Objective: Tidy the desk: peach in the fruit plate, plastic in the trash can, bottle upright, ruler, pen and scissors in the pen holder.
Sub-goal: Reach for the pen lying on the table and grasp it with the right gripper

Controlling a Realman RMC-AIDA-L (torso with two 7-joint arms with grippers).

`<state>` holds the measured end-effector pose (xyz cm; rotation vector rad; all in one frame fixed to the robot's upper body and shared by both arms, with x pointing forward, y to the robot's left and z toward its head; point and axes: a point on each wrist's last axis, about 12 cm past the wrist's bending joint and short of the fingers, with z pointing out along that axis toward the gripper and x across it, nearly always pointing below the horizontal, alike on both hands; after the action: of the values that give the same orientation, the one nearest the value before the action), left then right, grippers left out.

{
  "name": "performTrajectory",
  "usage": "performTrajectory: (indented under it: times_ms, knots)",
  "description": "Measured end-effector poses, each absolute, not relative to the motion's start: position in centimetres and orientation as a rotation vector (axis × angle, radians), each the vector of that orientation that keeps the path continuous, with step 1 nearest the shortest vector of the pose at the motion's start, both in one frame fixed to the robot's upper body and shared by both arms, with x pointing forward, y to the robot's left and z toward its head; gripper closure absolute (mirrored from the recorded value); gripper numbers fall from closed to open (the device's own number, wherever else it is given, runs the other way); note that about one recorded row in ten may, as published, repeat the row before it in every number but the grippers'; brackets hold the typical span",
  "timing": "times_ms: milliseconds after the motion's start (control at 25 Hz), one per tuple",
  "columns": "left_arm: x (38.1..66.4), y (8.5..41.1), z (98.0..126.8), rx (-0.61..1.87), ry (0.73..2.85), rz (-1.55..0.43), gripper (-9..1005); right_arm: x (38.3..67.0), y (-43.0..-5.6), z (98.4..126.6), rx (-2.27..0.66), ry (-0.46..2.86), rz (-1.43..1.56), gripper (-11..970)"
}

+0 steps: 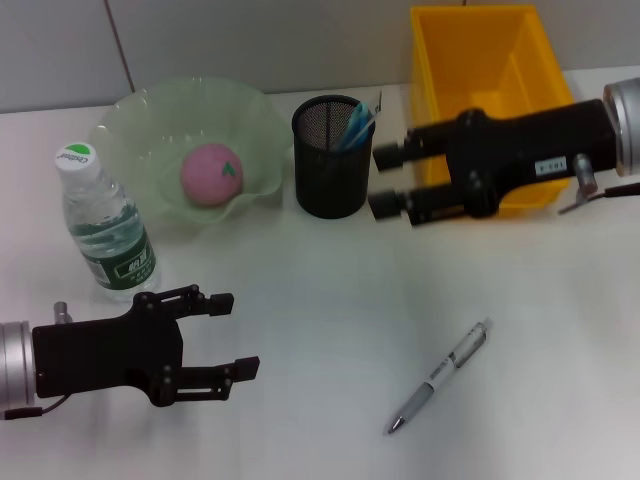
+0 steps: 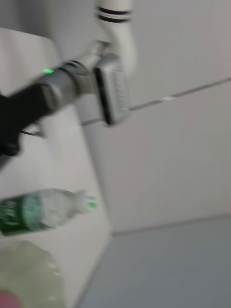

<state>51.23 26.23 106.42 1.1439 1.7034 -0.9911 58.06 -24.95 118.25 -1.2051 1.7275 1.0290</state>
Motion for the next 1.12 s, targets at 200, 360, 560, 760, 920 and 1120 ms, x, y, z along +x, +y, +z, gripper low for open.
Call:
performTrajectory:
  times_ms: [200, 360, 560, 760, 920, 1120]
  knots:
    - [51.3, 26.3, 106.5, 1.134, 1.704, -0.985, 161, 58.0, -24.4, 118.5, -1.374, 1.831, 1.005, 311]
    - [51.4, 26.5, 106.5, 1.121, 1.705, -0.980, 161, 58.0, -23.6, 118.6, -1.542, 1.923, 0.982, 311]
    - [51.3, 26.4, 106.3, 1.113, 1.711, -0.985, 161, 58.1, -22.0, 118.4, -1.730, 1.978, 0.920, 312]
    - [51.3, 26.3, 106.2, 1.095, 1.729, -0.993, 162, 58.1, -20.3, 118.0, -1.909, 1.994, 0.838, 321]
    - [51.3, 26.5, 106.1, 1.070, 1.756, -0.996, 162, 58.2, -19.5, 117.9, -2.006, 2.011, 0.753, 328]
    - [51.3, 26.6, 106.0, 1.063, 1.763, -0.995, 163, 58.2, -18.5, 118.1, -2.131, 2.012, 0.584, 332]
